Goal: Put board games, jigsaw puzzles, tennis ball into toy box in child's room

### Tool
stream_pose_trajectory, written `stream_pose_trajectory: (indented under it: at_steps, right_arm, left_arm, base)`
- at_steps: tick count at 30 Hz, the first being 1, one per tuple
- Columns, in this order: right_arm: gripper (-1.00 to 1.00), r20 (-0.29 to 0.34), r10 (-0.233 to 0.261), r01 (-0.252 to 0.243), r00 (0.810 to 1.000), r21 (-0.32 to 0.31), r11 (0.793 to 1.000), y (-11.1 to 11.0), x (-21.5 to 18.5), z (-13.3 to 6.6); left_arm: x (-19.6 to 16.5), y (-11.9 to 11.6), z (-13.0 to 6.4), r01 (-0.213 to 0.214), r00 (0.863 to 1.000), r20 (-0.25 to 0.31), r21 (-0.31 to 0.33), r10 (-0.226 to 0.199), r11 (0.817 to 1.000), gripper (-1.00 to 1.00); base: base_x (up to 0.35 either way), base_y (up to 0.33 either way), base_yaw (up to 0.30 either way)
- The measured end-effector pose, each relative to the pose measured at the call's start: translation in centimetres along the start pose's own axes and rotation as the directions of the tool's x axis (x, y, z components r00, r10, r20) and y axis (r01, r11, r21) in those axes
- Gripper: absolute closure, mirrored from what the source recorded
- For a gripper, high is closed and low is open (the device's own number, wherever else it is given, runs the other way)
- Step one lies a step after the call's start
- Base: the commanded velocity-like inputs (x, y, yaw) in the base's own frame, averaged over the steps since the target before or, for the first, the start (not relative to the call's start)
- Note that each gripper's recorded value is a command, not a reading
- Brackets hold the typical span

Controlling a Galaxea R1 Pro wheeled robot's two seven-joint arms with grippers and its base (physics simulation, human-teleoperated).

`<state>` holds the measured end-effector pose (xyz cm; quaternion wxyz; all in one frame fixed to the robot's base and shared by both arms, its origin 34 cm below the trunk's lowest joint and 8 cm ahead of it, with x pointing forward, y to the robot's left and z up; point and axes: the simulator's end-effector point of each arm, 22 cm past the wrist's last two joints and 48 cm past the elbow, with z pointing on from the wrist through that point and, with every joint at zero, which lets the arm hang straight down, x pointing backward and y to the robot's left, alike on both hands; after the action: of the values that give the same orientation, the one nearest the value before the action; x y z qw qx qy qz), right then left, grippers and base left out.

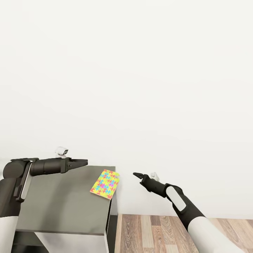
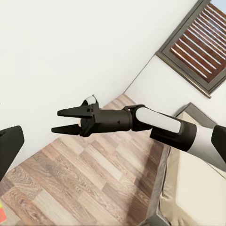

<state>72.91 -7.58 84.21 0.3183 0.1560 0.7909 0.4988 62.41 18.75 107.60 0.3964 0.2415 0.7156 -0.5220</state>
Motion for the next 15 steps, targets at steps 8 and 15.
stream_pose_trajectory:
  at_steps: [8, 15]
  right_arm:
    - [-1.0, 0.004, -0.002, 0.002, 1.0, -0.002, 1.0, -1.1, 0.4, 0.4]
    - [-1.0, 0.01, -0.001, 0.001, 1.0, -0.006, 1.0, -2.1, 0.7, 0.7]
  left_arm:
    - [1.0, 0.7, 0.1, 0.0, 1.0, 0.002, 0.0, 0.0, 1.0, -1.0]
    - [2.0, 1.3, 0.3, 0.0, 1.0, 0.001, 0.001, 0.0, 1.0, -1.0]
  base:
    - [0.0, 0.0, 0.0]
    - [0.0, 0.0, 0.0]
